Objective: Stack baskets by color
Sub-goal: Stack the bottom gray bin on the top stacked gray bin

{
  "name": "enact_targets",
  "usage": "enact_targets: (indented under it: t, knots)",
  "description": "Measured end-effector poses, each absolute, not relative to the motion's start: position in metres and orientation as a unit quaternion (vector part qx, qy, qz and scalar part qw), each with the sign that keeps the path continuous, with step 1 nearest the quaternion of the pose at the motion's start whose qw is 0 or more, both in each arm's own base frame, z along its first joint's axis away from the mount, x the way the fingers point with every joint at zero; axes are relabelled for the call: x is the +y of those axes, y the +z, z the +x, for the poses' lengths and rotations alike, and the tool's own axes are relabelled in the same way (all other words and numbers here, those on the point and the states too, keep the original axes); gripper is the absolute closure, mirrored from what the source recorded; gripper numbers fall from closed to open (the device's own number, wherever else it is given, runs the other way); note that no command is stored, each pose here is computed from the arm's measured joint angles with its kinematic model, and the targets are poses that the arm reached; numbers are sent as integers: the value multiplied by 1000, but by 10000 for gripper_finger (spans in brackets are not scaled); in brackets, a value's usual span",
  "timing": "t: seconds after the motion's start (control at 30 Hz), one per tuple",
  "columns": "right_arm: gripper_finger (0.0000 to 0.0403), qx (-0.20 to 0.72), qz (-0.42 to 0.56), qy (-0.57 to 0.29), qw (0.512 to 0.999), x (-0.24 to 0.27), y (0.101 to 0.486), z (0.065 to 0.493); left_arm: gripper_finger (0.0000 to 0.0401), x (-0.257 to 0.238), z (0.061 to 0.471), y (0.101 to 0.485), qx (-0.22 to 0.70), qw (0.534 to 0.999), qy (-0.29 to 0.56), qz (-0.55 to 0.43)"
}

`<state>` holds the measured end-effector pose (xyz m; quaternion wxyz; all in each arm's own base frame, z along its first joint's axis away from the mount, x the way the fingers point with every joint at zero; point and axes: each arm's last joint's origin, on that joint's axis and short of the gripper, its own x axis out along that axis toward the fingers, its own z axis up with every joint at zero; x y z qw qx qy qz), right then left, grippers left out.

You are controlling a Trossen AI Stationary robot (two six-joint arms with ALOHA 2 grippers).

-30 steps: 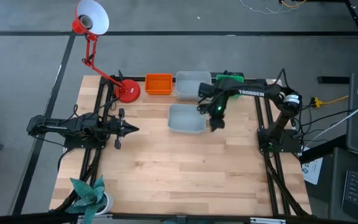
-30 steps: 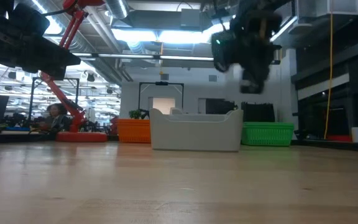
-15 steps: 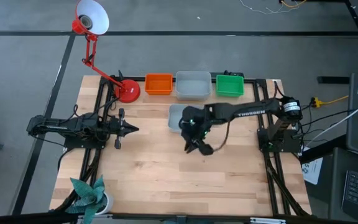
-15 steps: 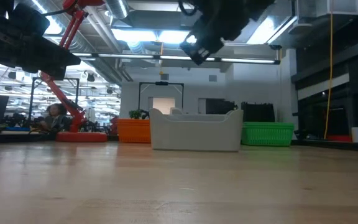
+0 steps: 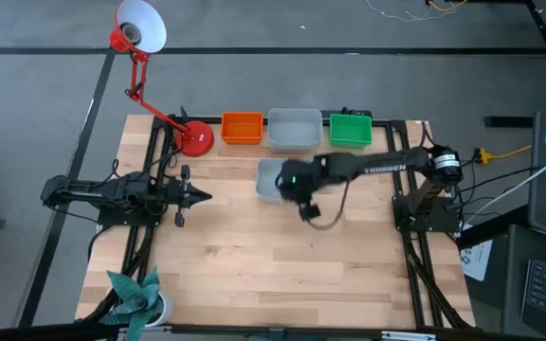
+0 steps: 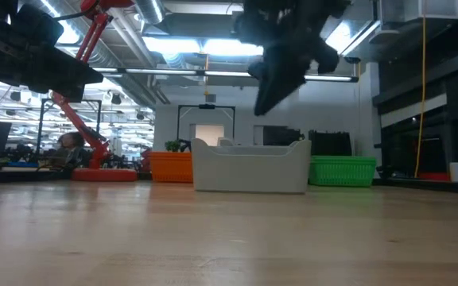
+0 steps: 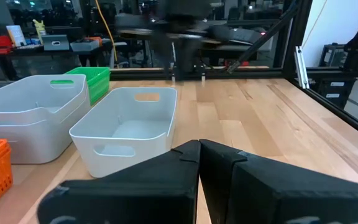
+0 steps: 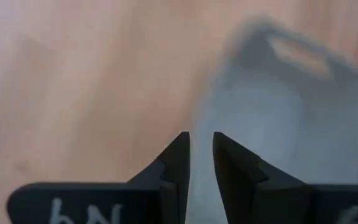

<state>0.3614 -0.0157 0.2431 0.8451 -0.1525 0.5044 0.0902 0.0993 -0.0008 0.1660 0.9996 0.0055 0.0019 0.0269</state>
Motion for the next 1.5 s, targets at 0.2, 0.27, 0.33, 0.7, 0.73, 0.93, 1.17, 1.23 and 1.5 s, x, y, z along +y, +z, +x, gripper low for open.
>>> enact_targets:
  t: [0.2,0.27,0.33,0.7,0.73,0.93,1.17,1.23,1.5]
  knots:
    - [332,518,-75,71,849,-61,245,351,401,-1,99,166,2,1000,27,6]
    - [332,510,-60,53,856,-72,246,351,401,-1,99,166,2,1000,27,6]
    - [332,500,-55,17,864,-81,247,352,401,-1,99,166,2,1000,27,6]
    - [308,489,-51,-28,870,-107,249,348,401,-1,99,166,2,1000,27,6]
    - [305,490,-54,-27,870,-109,248,349,401,-1,99,166,2,1000,27,6]
    - [300,507,-45,-24,860,-119,231,353,401,-1,99,166,2,1000,27,6]
    - [300,505,-58,-26,861,-129,210,365,401,-1,99,166,2,1000,27,6]
    - [300,498,-61,-27,865,-130,209,367,401,-1,99,166,2,1000,27,6]
    - [300,492,-69,-27,867,-133,209,367,401,-1,99,166,2,1000,27,6]
